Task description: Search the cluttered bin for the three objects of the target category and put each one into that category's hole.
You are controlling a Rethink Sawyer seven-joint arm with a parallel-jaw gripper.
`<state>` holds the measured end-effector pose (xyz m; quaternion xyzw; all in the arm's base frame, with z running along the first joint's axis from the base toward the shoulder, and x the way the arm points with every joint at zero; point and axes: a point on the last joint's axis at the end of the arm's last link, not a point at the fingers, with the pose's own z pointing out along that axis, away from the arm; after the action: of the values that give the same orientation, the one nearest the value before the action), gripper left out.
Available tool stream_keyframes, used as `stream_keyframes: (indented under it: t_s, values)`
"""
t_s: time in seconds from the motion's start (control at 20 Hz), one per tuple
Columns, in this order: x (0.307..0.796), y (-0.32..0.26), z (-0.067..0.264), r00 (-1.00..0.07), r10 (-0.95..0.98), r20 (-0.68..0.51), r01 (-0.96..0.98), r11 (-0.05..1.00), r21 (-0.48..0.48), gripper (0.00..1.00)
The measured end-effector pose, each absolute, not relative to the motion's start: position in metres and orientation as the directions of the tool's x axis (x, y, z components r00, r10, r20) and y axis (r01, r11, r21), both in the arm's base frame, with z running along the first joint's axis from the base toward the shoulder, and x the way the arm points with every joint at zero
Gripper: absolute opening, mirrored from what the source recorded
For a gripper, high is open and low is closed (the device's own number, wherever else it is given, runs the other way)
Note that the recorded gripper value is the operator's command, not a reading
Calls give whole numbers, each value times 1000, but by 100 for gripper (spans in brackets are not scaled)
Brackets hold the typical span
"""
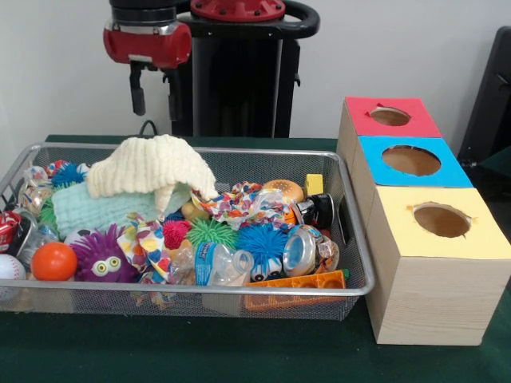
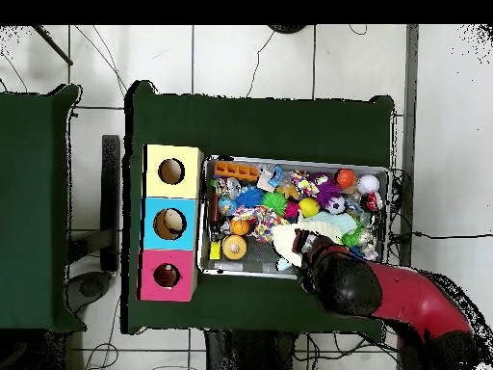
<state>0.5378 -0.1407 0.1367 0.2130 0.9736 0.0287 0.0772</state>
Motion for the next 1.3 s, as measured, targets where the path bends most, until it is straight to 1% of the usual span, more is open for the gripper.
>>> stream_keyframes:
  t_s: [0.05, 0.1, 0.2, 0.25, 0.4, 0.5, 0.6, 0.8, 0.85, 0.95, 1.05, 1.3]
  values:
    - [541, -138, 136, -896, 416, -153, 405, 909, 102, 100]
    - [549, -132, 135, -890, 411, -198, 389, 911, 139, 100]
    - [552, -129, 133, -886, 409, -220, 382, 911, 158, 100]
    - [556, -125, 129, -878, 412, -245, 375, 909, 184, 100]
    - [557, -120, 122, -875, 413, -252, 371, 907, 197, 100]
    - [556, -116, 116, -880, 407, -245, 366, 910, 195, 100]
    - [554, -107, 98, -897, 379, -227, 344, 922, 179, 100]
    - [550, -101, 74, -917, 341, -208, 313, 937, 158, 100]
    - [547, -100, 60, -927, 321, -195, 297, 944, 144, 100]
    - [544, -101, 51, -932, 310, -187, 288, 948, 136, 100]
    - [535, -107, 32, -940, 297, -167, 279, 952, 122, 100]
    - [521, -116, 10, -946, 293, -136, 280, 954, 107, 100]
